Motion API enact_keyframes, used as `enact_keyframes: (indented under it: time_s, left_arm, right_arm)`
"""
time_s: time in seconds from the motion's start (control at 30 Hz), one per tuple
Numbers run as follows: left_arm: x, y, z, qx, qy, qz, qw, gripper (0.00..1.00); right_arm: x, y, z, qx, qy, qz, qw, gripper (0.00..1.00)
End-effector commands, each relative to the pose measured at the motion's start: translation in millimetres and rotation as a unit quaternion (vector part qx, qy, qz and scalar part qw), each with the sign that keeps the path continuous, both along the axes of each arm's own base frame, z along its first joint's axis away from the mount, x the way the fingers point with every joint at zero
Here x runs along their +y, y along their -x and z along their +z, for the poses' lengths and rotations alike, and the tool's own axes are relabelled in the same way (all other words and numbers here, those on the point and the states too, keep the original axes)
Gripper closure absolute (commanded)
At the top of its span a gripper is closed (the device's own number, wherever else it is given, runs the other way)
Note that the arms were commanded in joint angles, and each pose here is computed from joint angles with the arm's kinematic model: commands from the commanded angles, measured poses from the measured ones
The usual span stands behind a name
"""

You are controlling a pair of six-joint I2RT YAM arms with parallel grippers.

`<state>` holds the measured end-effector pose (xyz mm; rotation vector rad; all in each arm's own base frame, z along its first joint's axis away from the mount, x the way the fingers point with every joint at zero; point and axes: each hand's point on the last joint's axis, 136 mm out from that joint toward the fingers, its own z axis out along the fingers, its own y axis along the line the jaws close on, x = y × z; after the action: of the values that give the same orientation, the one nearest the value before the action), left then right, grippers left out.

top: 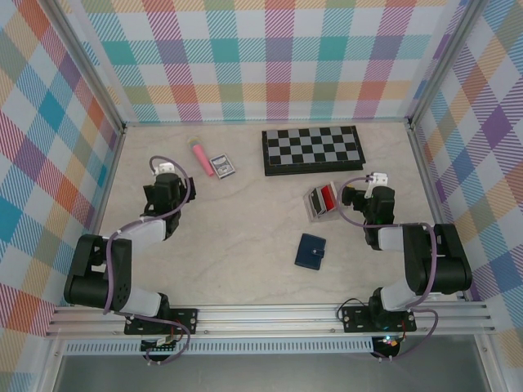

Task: Put the credit cards into the card holder
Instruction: Reset both arms

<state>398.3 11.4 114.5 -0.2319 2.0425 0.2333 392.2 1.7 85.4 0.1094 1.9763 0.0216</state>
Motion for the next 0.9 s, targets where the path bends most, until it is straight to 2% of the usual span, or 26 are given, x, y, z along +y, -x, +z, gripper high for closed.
enact_keyframes:
  time_s: [0.0,0.1,0.2,0.27,0.3,0.37,0.87]
  left_arm:
    - [-3,3,-9,-0.022,0.012,-0.023,0.999,0.00]
    - [-23,-6,-25,-0.018,0.026,-0.084,0.996,0.02]
    - [-25,2,-32,-0.029,0.037,-0.099,0.994,0.02]
    - [-19,3,-31,-0.063,0.036,-0.082,0.994,0.00]
    - [-17,5,-34,-0.043,0.041,-0.078,0.995,0.00]
    - [-15,2,-35,-0.041,0.042,-0.072,0.996,0.00]
    - [-15,2,-34,-0.045,0.040,-0.072,0.996,0.00]
  right_arm:
    - [3,-3,6,-0.017,0.002,0.010,1.000,0.00]
    - [3,-3,6,-0.017,0.002,0.010,1.000,0.00]
    - [3,-3,6,-0.017,0.002,0.010,1.000,0.00]
    - [3,-3,6,-0.016,0.003,0.011,1.000,0.00]
    - [4,-3,6,-0.016,0.002,0.012,1.000,0.00]
    - [4,-3,6,-0.016,0.002,0.012,1.000,0.00]
    - [5,-4,6,-0.015,0.002,0.015,1.000,0.00]
